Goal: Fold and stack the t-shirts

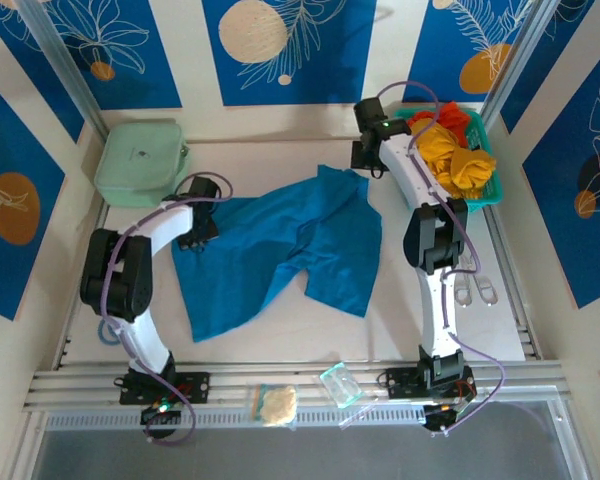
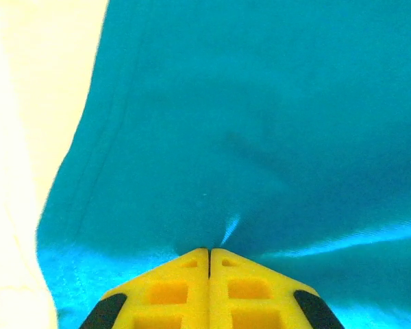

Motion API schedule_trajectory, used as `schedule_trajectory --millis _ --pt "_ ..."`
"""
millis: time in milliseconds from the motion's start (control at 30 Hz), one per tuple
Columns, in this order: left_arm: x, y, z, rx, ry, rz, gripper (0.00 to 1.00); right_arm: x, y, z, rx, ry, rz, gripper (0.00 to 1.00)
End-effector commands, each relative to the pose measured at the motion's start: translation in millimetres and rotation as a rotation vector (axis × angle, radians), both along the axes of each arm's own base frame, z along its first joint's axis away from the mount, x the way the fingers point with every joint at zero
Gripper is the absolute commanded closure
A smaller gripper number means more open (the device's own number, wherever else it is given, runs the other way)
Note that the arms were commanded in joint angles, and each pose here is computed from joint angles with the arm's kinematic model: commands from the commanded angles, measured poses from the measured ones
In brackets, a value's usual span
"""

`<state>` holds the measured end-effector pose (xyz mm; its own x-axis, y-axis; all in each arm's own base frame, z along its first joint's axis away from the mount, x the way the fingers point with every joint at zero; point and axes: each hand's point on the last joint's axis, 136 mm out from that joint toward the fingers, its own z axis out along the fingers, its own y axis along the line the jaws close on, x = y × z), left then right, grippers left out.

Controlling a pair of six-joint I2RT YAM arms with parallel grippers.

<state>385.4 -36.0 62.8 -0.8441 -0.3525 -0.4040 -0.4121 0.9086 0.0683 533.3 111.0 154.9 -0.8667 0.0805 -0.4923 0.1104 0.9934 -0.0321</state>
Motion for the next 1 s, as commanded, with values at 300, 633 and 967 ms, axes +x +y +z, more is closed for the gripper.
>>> schedule_trajectory --millis 300,633,967 --pt "16 -21 133 -0.059 -0.262 -0.136 0.4 -157 26 -3 0.104 0.067 0.013 0.5" --pt "-43 -38 97 -0.119 -0.108 -0.147 0.23 -281 12 -91 0.184 0.307 -0.135 0.51" --pt "-97 -31 11 -0.164 0.042 -0.054 0.26 -288 25 -134 0.233 0.375 -0.152 0.58"
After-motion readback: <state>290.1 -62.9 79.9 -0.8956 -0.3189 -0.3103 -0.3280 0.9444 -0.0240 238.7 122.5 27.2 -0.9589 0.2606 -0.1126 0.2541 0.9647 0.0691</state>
